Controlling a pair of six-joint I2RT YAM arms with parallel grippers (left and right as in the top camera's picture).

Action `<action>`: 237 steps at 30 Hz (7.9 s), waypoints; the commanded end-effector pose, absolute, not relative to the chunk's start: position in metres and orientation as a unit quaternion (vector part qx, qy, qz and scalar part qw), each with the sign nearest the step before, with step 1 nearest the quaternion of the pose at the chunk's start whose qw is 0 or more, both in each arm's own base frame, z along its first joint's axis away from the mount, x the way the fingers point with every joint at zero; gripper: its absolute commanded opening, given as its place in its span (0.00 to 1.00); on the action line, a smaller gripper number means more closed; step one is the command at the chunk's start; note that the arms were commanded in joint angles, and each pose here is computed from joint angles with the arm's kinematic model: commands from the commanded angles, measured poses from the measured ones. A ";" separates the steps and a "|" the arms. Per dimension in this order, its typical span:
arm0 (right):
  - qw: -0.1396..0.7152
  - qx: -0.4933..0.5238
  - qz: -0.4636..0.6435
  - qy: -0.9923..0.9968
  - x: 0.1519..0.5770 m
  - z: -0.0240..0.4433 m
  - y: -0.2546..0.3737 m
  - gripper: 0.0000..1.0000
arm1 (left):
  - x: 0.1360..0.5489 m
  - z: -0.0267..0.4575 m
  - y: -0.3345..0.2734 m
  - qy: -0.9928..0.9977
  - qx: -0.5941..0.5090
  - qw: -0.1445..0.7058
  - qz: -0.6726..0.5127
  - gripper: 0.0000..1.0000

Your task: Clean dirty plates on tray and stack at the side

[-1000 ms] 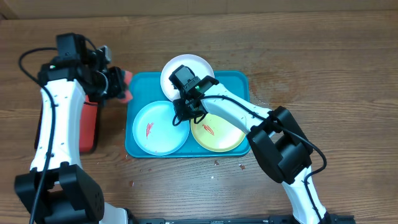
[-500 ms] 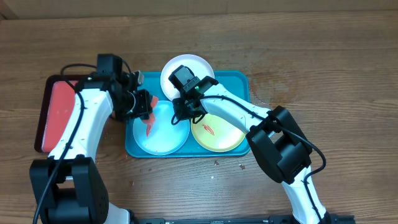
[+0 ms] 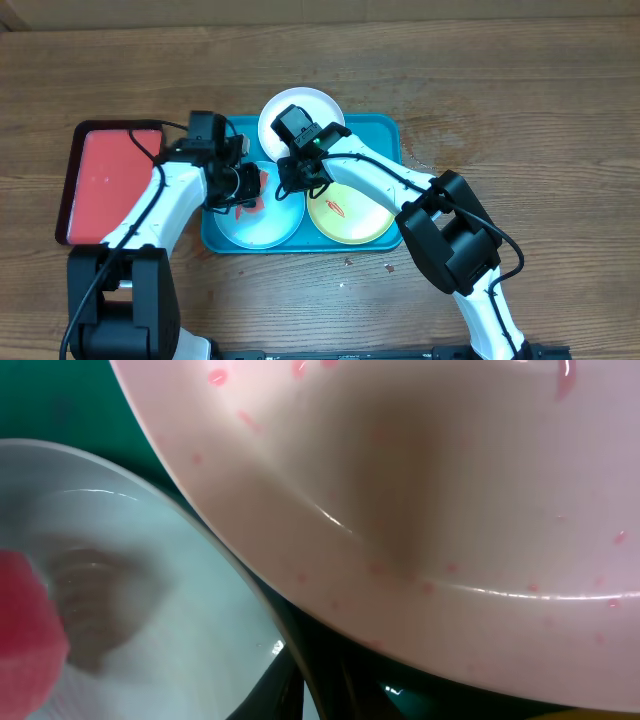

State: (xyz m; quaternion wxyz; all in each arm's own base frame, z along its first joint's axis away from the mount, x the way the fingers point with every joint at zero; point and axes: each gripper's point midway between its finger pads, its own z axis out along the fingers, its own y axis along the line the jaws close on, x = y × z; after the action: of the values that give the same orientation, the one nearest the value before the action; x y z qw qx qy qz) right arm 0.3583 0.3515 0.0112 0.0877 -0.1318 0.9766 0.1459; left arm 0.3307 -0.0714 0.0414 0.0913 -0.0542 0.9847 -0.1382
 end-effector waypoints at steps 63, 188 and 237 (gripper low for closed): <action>0.091 -0.129 0.139 0.978 0.360 0.008 0.350 0.13 | 0.340 0.019 -0.105 0.981 -0.092 0.089 -0.144 0.04; 0.090 -0.129 0.140 0.978 0.360 0.008 0.351 0.13 | 0.346 0.013 0.039 0.957 -0.176 0.113 0.200 0.04; 0.093 -0.151 0.147 0.973 0.362 0.023 0.357 0.04 | 0.365 0.151 0.037 0.936 -0.217 0.269 -0.069 0.04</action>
State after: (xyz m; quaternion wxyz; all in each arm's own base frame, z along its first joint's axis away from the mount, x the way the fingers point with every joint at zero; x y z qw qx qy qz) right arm 0.3552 0.3508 0.0135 0.0796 -0.1333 0.9774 0.1437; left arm 0.3660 0.0145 0.1183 0.2214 -0.2050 0.9495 -0.0862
